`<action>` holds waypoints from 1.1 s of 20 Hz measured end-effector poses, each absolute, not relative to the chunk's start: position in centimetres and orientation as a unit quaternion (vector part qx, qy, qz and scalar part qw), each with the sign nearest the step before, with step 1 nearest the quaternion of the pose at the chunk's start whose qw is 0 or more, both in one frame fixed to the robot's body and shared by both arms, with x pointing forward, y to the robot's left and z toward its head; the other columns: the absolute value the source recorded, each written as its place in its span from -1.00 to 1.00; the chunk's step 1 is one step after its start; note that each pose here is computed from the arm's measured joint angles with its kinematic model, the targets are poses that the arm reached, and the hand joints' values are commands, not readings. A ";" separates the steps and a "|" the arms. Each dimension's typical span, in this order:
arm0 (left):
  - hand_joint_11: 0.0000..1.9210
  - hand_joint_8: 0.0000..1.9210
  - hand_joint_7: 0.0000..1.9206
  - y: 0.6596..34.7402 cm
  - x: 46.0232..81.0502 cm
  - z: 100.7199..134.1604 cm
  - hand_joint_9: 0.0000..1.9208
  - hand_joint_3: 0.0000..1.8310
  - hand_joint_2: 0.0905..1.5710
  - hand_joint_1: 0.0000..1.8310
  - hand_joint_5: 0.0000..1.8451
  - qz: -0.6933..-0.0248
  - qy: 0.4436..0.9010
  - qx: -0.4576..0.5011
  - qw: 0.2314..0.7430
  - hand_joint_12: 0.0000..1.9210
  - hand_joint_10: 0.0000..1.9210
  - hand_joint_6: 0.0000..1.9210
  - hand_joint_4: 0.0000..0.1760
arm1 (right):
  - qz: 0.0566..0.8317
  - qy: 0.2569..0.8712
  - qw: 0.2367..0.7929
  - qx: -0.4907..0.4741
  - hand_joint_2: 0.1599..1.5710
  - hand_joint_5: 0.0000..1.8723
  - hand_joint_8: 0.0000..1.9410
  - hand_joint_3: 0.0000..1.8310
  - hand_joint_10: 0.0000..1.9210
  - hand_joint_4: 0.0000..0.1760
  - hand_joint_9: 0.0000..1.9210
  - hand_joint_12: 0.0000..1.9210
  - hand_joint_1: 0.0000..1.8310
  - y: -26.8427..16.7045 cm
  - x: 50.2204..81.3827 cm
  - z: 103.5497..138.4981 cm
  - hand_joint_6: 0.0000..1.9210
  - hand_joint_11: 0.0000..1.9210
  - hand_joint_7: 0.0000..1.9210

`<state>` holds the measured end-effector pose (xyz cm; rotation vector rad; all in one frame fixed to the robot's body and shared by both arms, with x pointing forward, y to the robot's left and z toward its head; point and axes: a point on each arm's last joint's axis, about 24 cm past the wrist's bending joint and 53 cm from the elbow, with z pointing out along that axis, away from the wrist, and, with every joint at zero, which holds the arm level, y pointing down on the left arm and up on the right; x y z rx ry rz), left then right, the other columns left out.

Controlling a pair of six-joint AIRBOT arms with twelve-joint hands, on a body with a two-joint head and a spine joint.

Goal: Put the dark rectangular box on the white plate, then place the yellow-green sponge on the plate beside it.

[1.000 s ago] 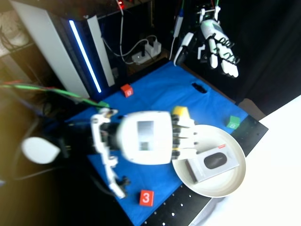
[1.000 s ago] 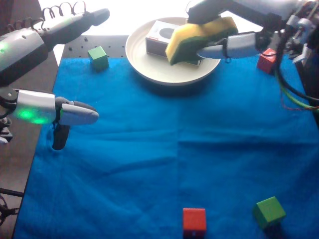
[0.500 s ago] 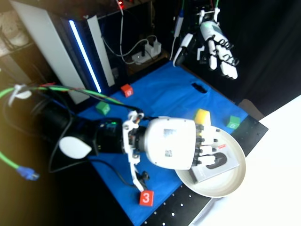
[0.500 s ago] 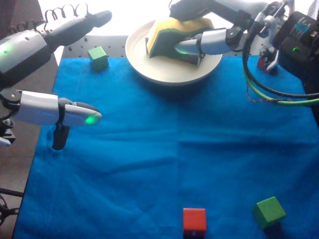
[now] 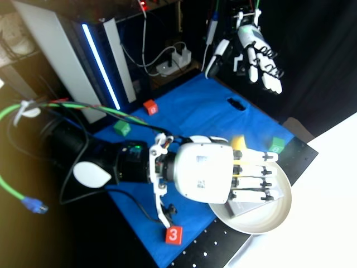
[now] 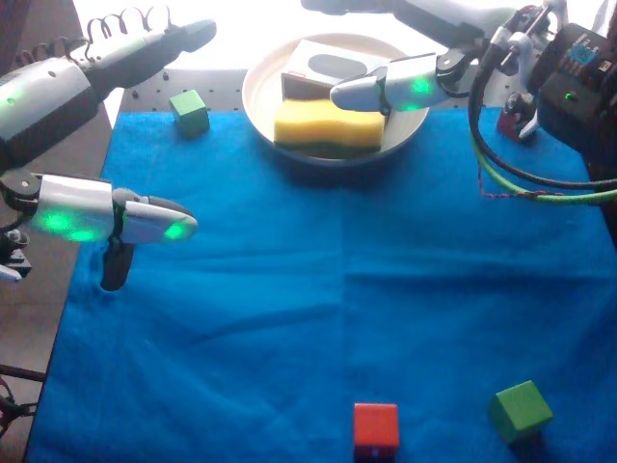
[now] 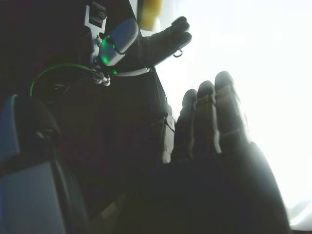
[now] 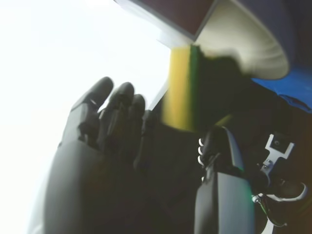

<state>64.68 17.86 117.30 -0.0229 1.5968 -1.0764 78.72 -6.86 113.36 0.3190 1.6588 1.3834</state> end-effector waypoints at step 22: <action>-0.95 -1.00 -1.00 19.2 63.0 118.6 -1.00 -0.99 0.07 -0.18 -0.97 -0.485 0.648 -0.038 0.587 -0.93 -1.00 -1.00 0.45 | 0.607 0.627 0.469 0.136 0.13 -0.84 -1.00 -0.99 -1.00 0.39 -1.00 -1.00 -0.04 -18.4 67.5 116.0 -1.00 -1.00 -0.91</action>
